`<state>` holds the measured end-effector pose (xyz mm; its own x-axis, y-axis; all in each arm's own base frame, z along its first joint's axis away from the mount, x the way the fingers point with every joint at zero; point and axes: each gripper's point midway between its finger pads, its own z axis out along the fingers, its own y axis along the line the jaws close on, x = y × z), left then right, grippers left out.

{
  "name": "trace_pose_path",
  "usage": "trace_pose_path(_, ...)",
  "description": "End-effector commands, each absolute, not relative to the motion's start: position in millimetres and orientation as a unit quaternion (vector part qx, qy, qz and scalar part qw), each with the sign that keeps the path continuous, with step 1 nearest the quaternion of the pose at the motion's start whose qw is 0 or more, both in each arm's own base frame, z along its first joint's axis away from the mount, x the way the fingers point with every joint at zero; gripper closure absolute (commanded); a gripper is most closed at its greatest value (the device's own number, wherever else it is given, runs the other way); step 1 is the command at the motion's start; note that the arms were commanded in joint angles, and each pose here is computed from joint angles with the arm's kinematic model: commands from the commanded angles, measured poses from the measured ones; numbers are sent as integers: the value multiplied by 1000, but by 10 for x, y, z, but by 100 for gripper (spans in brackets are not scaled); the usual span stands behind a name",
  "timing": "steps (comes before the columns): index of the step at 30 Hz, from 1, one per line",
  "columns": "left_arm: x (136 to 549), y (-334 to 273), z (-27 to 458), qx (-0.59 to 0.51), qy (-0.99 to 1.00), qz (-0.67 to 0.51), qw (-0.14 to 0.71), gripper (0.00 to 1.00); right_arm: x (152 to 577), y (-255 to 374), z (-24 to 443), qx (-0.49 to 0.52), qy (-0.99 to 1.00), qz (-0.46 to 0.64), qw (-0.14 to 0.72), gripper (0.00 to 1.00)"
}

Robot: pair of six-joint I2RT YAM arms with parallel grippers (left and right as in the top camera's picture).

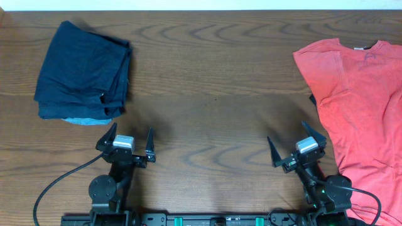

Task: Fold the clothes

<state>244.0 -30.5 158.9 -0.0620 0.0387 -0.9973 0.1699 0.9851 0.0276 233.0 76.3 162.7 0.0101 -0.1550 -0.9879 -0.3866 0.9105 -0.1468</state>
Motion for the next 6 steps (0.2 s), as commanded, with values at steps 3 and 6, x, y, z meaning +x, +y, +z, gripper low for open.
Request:
trace_pose_path(3, 2436, -304, 1536, 69, 733, -50, 675, 2, 2330, 754, 1625, -187, 700, 90, 683, 1)
trace_pose_path(6, 2436, -304, 1536, 69, 733, -50, 675, 2, 2330, 754, 1625, -187, 700, 90, 683, 1)
